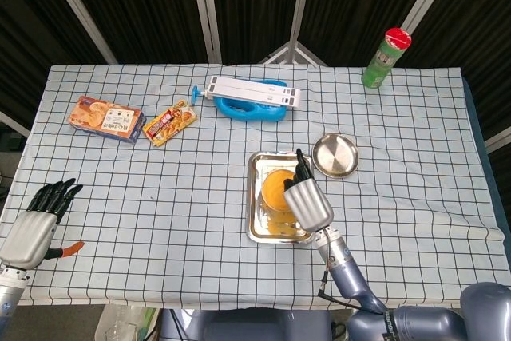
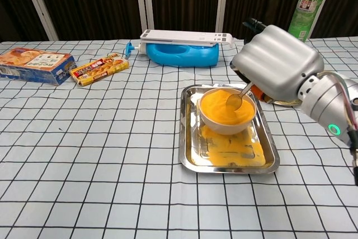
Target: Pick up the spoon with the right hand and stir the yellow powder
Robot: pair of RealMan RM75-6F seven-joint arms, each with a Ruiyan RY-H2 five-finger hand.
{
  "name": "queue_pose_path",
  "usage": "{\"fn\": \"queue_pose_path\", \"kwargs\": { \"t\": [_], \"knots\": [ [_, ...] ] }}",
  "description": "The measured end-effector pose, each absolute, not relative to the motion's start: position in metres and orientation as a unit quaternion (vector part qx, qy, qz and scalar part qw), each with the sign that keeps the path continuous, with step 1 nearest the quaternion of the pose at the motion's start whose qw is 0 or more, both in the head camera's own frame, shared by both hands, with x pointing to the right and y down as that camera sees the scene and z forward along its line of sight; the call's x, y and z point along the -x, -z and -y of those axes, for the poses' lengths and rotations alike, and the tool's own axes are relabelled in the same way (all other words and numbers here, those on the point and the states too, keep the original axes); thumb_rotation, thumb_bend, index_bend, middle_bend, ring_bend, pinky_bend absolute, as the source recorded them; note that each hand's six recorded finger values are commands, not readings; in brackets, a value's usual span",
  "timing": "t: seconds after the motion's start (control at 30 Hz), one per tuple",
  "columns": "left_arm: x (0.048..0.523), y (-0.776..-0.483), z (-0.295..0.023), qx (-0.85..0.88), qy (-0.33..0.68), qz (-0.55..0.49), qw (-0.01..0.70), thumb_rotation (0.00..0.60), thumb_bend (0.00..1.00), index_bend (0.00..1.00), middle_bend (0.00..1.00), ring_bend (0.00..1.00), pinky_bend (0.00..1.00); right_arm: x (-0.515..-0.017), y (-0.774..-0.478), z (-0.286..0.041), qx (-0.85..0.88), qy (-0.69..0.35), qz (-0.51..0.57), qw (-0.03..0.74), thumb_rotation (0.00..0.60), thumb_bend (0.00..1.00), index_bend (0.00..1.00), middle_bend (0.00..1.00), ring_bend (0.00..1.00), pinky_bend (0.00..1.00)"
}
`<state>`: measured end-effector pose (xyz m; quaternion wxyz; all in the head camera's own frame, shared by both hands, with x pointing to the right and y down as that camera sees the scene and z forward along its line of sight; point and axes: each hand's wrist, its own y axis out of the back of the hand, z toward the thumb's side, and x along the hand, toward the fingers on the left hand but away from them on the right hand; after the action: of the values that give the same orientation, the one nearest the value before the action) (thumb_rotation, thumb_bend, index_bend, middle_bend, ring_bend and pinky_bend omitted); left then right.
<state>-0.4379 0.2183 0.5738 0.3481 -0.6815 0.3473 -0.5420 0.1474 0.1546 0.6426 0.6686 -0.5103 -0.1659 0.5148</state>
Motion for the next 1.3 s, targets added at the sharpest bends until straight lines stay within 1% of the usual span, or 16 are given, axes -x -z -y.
{"fn": "queue_pose_path", "kwargs": {
  "t": [0.33, 0.7, 0.9, 1.13, 1.3],
  "knots": [
    [0.438, -0.574, -0.218, 0.681, 0.542, -0.347, 0.349, 0.600, 0.00, 0.00, 0.00, 0.00, 0.00, -0.147, -0.639, -0.157, 0.514, -0.509, 0.168, 0.669, 0.600, 0.71, 0.67, 0.61, 0.31, 0.00],
    [0.438, -0.574, -0.218, 0.681, 0.542, -0.348, 0.348, 0.600, 0.00, 0.00, 0.00, 0.00, 0.00, -0.144, -0.651, -0.166, 0.520, -0.511, 0.150, 0.668, 0.600, 0.71, 0.68, 0.61, 0.31, 0.00],
    [0.438, -0.573, -0.218, 0.682, 0.541, -0.349, 0.348, 0.600, 0.00, 0.00, 0.00, 0.00, 0.00, -0.151, -0.655, -0.160, 0.503, -0.521, 0.147, 0.674, 0.600, 0.71, 0.68, 0.61, 0.31, 0.00],
    [0.438, -0.573, -0.218, 0.681, 0.541, -0.349, 0.348, 0.600, 0.00, 0.00, 0.00, 0.00, 0.00, -0.165, -0.654, -0.150, 0.486, -0.539, 0.154, 0.671, 0.600, 0.71, 0.68, 0.61, 0.31, 0.00],
    [0.438, -0.573, -0.218, 0.681, 0.541, -0.349, 0.349, 0.600, 0.00, 0.00, 0.00, 0.00, 0.00, -0.169, -0.653, -0.149, 0.488, -0.542, 0.159, 0.665, 0.600, 0.71, 0.68, 0.61, 0.31, 0.00]
  ]
}}
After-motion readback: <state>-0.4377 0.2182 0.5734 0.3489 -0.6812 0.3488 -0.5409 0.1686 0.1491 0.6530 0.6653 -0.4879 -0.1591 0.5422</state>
